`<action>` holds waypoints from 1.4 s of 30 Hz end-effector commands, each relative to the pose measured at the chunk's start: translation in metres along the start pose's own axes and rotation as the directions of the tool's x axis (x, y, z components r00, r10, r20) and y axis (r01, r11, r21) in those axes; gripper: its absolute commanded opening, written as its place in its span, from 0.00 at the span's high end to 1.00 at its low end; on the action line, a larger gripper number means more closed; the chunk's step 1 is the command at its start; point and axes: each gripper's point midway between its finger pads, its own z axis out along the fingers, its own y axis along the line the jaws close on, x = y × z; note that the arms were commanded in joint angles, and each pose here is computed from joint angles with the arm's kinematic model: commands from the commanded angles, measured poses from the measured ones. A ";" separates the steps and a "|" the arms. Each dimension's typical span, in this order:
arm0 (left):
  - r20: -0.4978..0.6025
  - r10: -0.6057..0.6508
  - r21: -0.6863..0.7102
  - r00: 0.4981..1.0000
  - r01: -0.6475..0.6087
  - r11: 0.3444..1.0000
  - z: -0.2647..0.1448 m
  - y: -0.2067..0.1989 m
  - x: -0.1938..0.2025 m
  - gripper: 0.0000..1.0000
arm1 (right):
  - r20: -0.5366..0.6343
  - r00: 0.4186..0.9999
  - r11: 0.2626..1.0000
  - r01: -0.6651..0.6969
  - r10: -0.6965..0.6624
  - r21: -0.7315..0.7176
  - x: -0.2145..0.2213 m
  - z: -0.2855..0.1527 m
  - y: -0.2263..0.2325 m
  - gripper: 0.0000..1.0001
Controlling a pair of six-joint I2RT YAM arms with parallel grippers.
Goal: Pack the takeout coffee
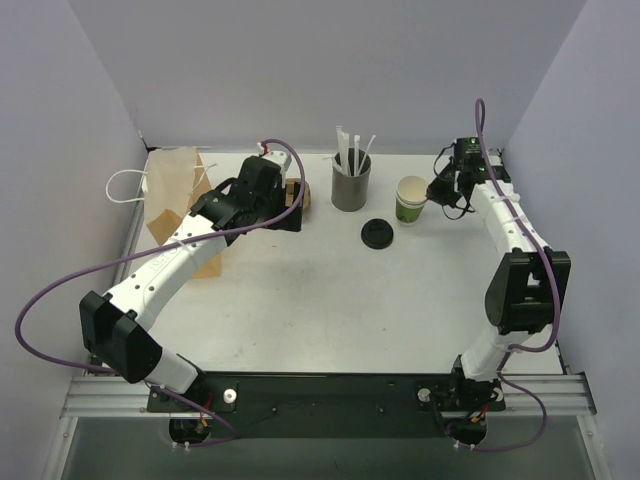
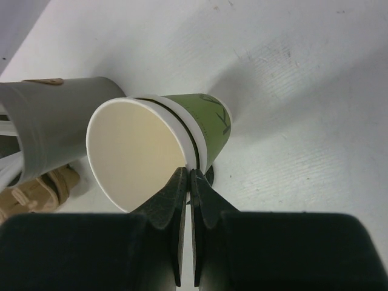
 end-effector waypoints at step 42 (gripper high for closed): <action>0.834 0.078 0.309 0.546 -0.579 0.755 0.039 -0.130 -0.039 0.03 | -0.189 0.973 0.896 0.035 -0.131 -0.443 0.089 -0.145 0.160 1.00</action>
